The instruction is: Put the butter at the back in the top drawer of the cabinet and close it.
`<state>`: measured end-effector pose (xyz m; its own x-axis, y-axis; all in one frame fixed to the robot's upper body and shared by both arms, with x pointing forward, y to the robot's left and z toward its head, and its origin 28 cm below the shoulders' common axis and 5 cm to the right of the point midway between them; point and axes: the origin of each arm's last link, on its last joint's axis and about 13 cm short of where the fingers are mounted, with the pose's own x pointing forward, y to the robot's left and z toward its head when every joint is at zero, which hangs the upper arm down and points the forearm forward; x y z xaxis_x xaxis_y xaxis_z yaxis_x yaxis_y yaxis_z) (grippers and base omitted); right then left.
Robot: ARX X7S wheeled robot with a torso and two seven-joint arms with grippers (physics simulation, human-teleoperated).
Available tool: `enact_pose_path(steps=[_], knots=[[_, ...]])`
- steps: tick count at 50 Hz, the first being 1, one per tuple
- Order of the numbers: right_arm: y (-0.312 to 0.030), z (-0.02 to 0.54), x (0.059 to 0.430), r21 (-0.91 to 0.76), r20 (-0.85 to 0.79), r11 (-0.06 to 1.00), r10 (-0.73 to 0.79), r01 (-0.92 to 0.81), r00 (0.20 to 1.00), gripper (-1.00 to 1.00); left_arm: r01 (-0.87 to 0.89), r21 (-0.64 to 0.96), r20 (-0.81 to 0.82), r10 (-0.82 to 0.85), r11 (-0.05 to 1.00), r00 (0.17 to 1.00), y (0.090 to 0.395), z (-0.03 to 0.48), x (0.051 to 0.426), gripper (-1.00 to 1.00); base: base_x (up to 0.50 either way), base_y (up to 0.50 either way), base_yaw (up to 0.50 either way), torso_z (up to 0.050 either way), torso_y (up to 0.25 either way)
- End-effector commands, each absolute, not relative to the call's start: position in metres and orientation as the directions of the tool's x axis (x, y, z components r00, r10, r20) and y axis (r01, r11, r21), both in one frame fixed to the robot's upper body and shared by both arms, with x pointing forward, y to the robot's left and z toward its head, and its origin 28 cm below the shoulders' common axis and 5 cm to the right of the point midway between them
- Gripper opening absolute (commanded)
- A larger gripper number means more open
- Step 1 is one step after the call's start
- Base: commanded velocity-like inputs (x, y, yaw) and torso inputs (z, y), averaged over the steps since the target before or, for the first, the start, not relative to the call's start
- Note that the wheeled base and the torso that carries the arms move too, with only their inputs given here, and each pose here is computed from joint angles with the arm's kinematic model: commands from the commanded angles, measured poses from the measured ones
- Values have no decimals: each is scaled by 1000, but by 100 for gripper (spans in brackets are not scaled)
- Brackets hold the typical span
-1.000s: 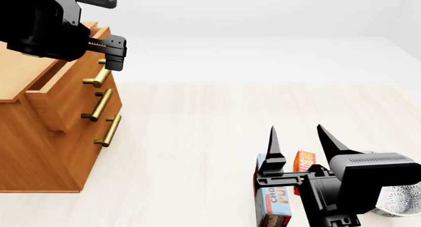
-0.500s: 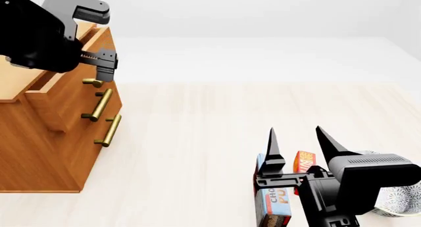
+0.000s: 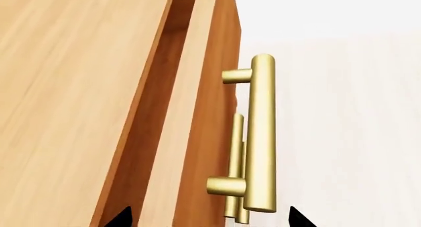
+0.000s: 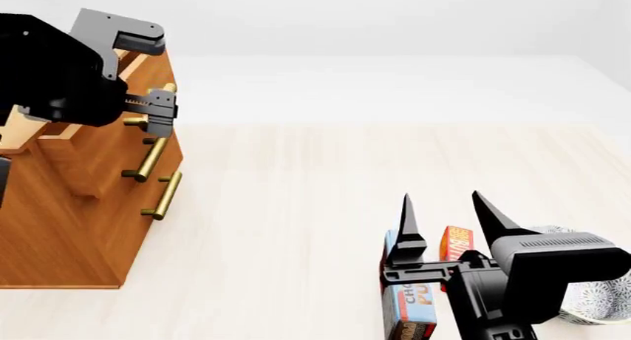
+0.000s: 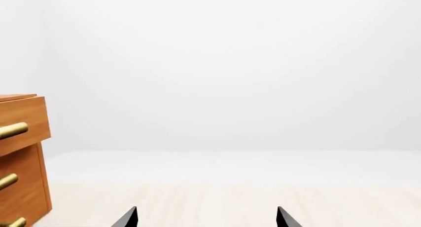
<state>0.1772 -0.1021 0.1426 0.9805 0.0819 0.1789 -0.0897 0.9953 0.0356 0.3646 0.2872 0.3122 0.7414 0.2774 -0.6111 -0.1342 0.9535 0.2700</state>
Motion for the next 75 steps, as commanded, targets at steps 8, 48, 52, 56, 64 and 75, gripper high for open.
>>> enact_pose_path(steps=[8, 48, 52, 56, 64, 75], knots=[[-103, 141, 177, 37, 176, 995, 80, -88, 981, 100, -117, 247, -643, 253, 962, 723, 286, 298, 367, 100, 0, 0, 0, 0, 0], [-103, 145, 175, 28, 180, 996, 79, -85, 981, 100, 102, 149, -659, 22, 984, 752, 229, 312, 356, 100, 0, 0, 0, 0, 0], [-104, 146, 174, 29, 180, 996, 77, -84, 981, 100, 119, 167, -655, 20, 979, 755, 222, 314, 354, 100, 0, 0, 0, 0, 0], [-104, 146, 174, 30, 182, 996, 79, -86, 980, 100, 136, 191, -653, 23, 972, 757, 214, 315, 351, 100, 0, 0, 0, 0, 0], [-105, 145, 173, 32, 183, 995, 82, -90, 980, 100, 176, 196, -650, -6, 965, 760, 198, 315, 347, 100, 0, 0, 0, 0, 0], [-108, 142, 172, 39, 182, 995, 81, -89, 980, 100, 227, 224, -638, -34, 948, 770, 171, 317, 339, 100, 0, 0, 0, 0, 0]])
